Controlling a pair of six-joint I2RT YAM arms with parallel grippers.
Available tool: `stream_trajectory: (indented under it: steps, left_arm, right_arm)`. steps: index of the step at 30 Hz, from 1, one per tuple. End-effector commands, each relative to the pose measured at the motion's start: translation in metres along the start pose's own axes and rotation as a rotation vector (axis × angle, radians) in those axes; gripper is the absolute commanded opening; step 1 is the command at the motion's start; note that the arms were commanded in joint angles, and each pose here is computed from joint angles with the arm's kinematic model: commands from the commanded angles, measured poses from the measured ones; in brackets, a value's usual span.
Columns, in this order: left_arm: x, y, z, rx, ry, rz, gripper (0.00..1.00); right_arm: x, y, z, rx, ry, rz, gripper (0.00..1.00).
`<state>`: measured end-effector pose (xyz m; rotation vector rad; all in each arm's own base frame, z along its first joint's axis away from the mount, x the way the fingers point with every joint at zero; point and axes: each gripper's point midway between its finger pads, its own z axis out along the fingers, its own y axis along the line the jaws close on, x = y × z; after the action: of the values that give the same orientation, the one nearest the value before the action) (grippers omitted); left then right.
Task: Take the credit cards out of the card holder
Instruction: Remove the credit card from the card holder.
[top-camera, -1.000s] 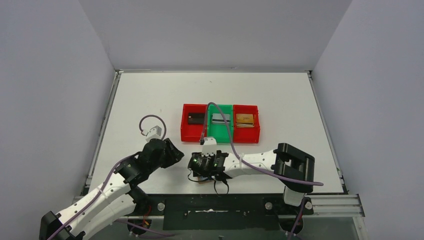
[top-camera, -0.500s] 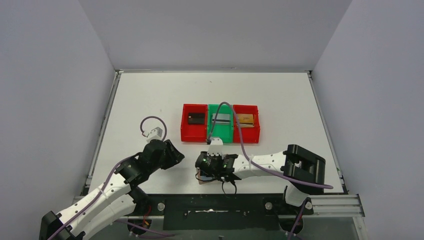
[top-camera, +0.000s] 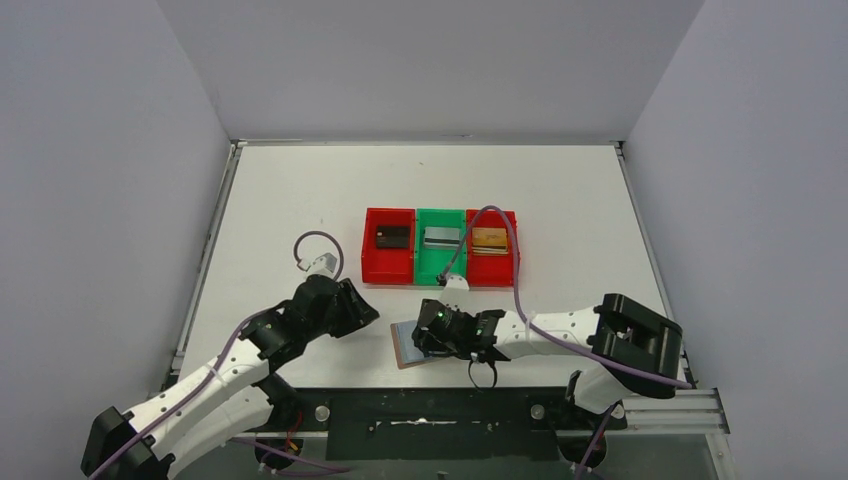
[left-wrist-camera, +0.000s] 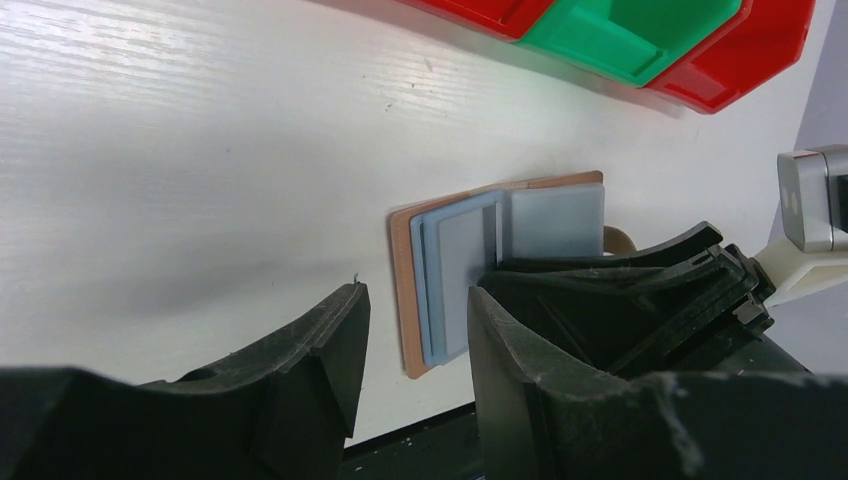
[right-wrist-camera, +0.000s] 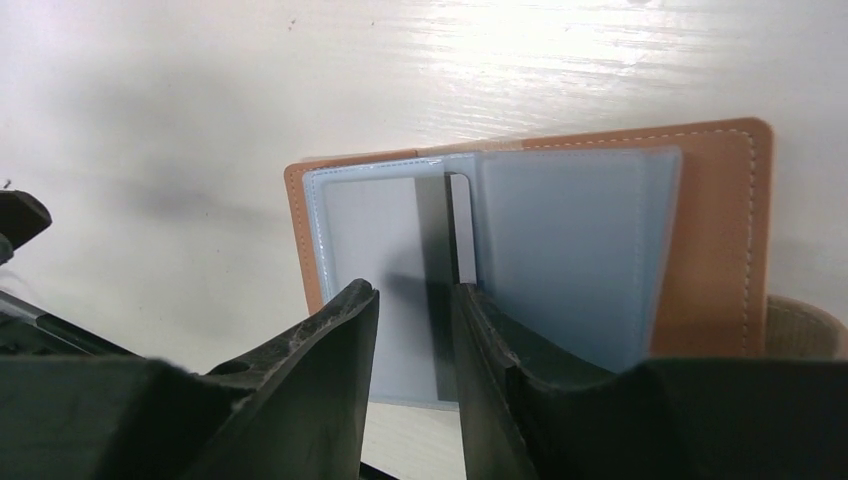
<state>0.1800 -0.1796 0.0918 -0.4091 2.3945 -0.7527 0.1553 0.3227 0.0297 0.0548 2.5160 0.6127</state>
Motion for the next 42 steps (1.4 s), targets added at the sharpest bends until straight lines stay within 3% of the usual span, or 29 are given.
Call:
stream_trajectory:
  steps: [1, 12, 18, 25, 35, 42]
  left_arm:
    - [-0.005, -0.023, 0.003, 0.094, 0.004, 0.024, 0.40]
    - [-0.001, -0.021, 0.007, 0.083, 0.022, 0.025, 0.40]
    - [-0.002, -0.018, 0.005, 0.075, 0.013, 0.018, 0.40]
    - [-0.002, -0.017, 0.004, 0.074, 0.006, 0.014, 0.40]
    - [-0.005, -0.032, -0.001, 0.132, 0.012, 0.039, 0.40]
    - [0.002, -0.077, -0.007, 0.369, 0.069, 0.067, 0.45]
  right_arm:
    - [-0.017, 0.014, -0.009, -0.064, -0.049, 0.044, 0.37]
    - [-0.004, 0.004, 0.005, 0.213, -0.010, -0.174, 0.35]
    - [0.004, 0.005, 0.011, 0.247, 0.006, -0.194, 0.17]
    - [-0.008, 0.017, 0.004, 0.179, -0.027, -0.145, 0.00]
    - [-0.041, 0.047, -0.021, -0.173, -0.082, 0.082, 0.00]
    - [-0.049, 0.042, -0.028, -0.284, -0.094, 0.200, 0.00]
